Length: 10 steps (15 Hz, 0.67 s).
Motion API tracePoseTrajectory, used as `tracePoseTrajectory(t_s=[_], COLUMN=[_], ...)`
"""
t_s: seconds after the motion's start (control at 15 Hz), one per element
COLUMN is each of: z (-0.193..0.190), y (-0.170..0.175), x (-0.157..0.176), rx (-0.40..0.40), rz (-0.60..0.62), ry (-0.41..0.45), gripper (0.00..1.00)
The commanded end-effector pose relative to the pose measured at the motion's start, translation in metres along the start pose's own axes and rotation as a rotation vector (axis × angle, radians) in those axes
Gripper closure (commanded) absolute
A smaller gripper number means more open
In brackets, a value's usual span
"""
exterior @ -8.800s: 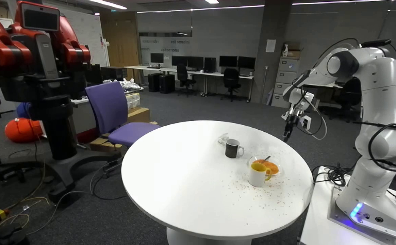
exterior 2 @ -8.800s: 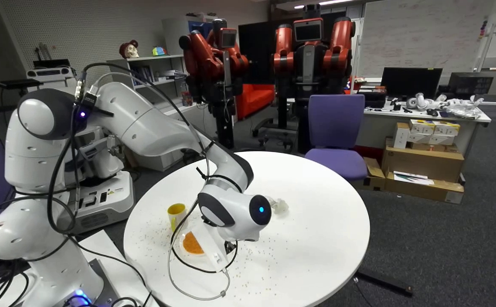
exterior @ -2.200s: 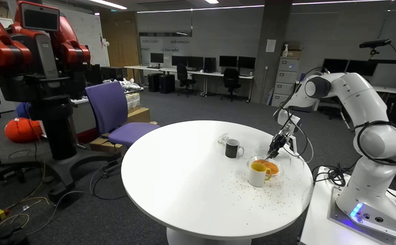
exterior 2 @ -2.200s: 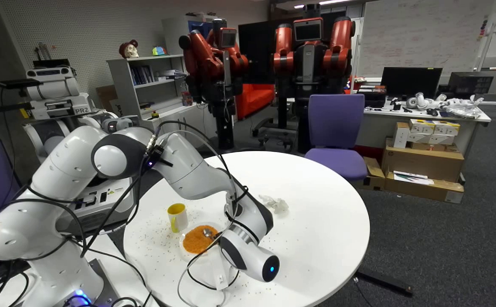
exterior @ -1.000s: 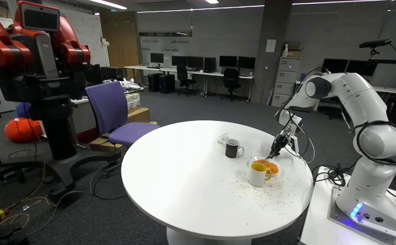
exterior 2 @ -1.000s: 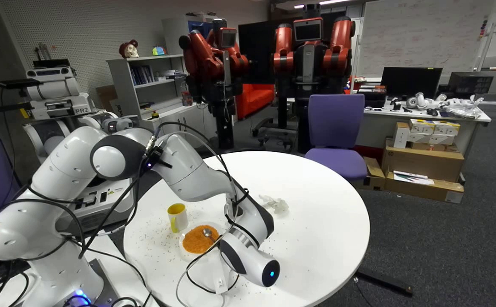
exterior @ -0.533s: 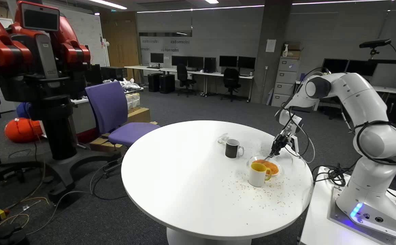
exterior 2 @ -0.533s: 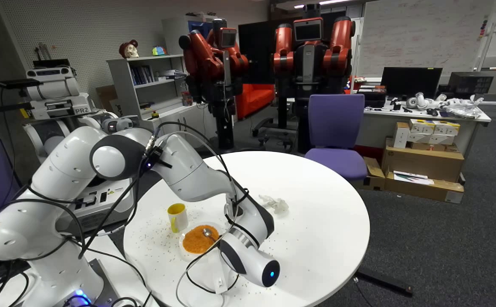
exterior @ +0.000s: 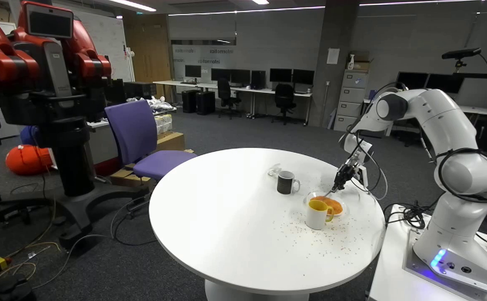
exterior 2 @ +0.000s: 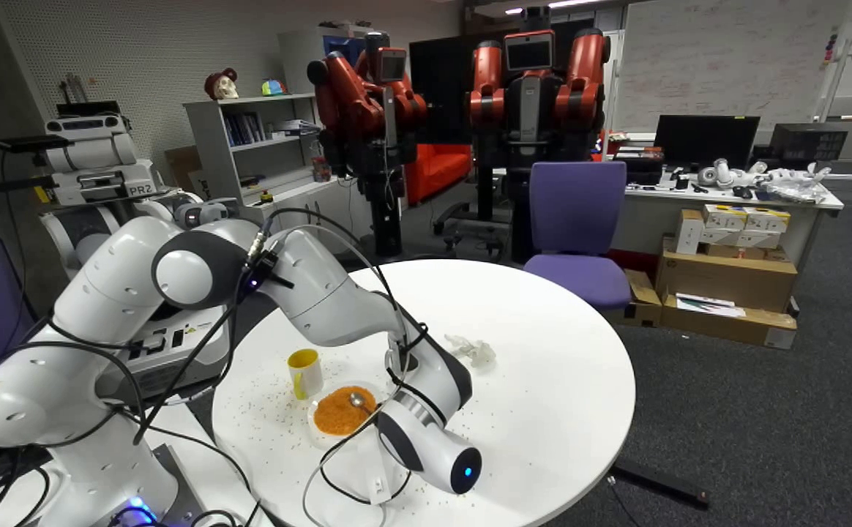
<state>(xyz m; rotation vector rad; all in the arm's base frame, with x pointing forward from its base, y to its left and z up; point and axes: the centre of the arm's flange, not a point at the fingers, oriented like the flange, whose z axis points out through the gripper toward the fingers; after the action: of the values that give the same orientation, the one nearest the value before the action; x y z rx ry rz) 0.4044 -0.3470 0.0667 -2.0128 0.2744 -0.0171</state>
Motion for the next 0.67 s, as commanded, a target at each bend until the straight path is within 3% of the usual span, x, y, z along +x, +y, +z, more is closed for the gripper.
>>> tracePoseTrajectory(t_s=[0.0,0.27,0.6], z=[-0.02,-0.027,-0.017], y=[-0.022,-0.047,-0.079], x=[0.004,0.009,0.011], rx=[-0.024,-0.067,-0.133], rz=[-0.007,-0.035,-0.048], ry=[0.012,-0.01,-0.126], gripper=[0.99,0.99,0.99])
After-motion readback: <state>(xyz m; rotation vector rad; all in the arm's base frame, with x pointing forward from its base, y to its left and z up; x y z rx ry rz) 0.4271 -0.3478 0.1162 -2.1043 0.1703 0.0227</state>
